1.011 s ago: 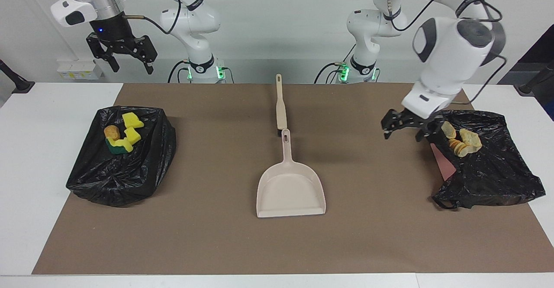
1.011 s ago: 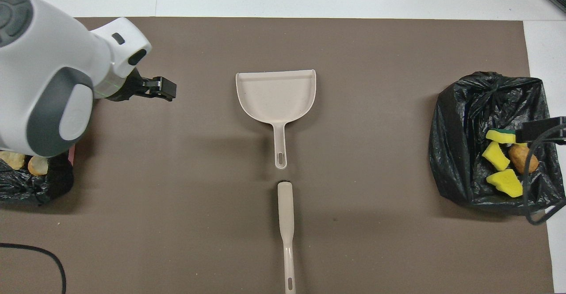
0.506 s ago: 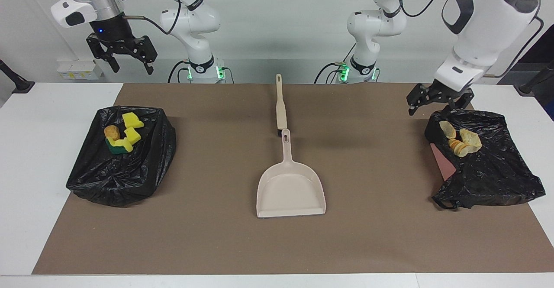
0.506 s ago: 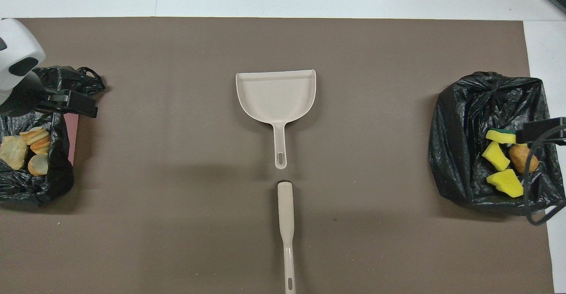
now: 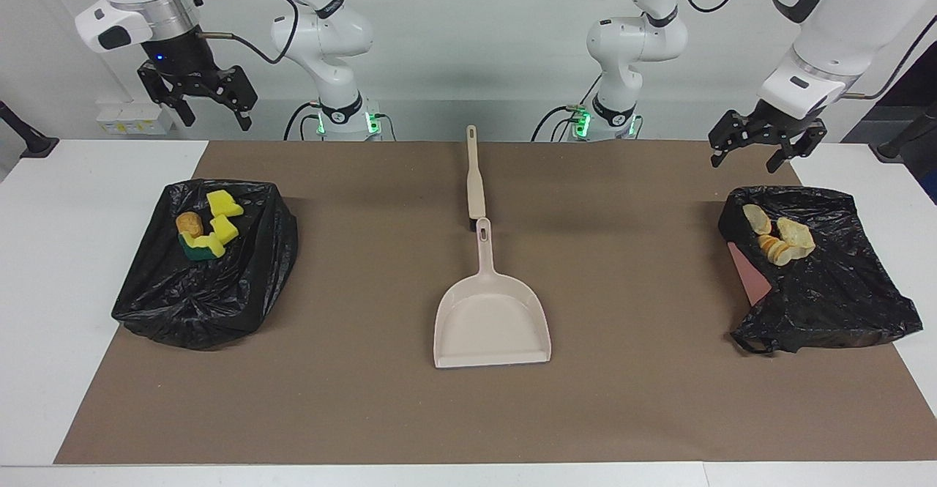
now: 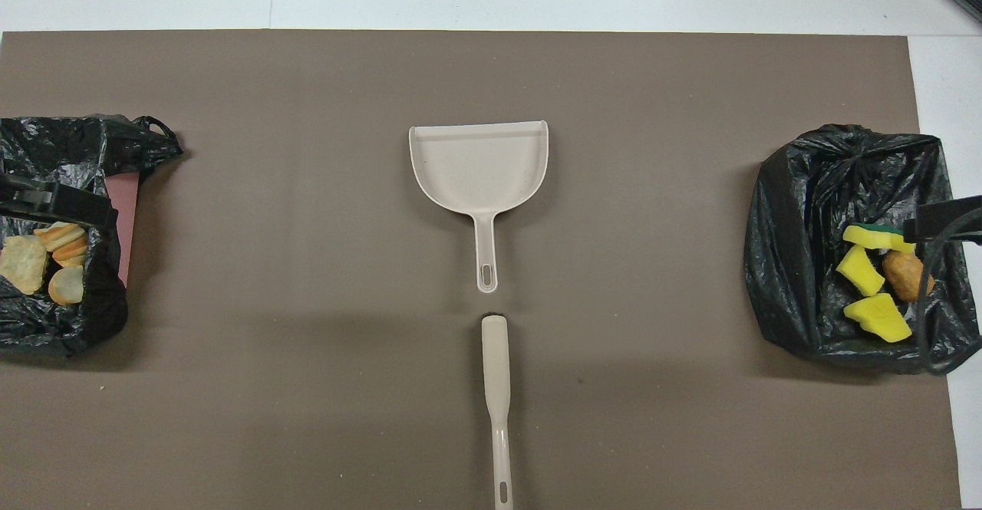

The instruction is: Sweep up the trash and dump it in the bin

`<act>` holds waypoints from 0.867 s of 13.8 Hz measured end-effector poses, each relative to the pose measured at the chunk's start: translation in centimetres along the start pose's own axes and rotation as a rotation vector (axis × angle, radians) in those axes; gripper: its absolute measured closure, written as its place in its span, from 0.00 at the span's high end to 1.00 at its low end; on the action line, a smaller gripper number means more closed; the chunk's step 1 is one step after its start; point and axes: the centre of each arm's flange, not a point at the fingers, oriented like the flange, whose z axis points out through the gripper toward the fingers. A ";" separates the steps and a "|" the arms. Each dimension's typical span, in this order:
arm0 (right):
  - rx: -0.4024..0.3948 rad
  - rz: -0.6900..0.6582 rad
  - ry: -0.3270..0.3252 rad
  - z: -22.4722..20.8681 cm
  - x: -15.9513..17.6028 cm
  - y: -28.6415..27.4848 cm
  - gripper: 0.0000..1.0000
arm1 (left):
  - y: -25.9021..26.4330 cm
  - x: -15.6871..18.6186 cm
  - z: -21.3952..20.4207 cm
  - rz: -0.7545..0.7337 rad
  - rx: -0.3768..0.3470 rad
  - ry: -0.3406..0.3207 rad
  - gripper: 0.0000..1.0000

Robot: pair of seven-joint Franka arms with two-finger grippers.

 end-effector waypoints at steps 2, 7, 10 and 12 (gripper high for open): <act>0.002 -0.005 0.001 0.0 0.0 -0.3 1.00 | 0.0 -0.1 -0.1 0.002 0.000 -0.003 1.00; 0.004 -0.011 0.001 -0.1 0.0 -0.6 1.00 | 0.2 -0.5 0.2 0.006 -0.006 -0.039 1.00; 0.004 -0.033 0.001 -0.1 0.0 -0.6 1.00 | 0.5 -0.8 0.0 0.010 -0.011 -0.062 1.00; 0.004 -0.034 0.001 -0.1 0.0 -0.6 1.00 | 0.5 -0.9 -0.8 0.011 -0.011 -0.063 1.00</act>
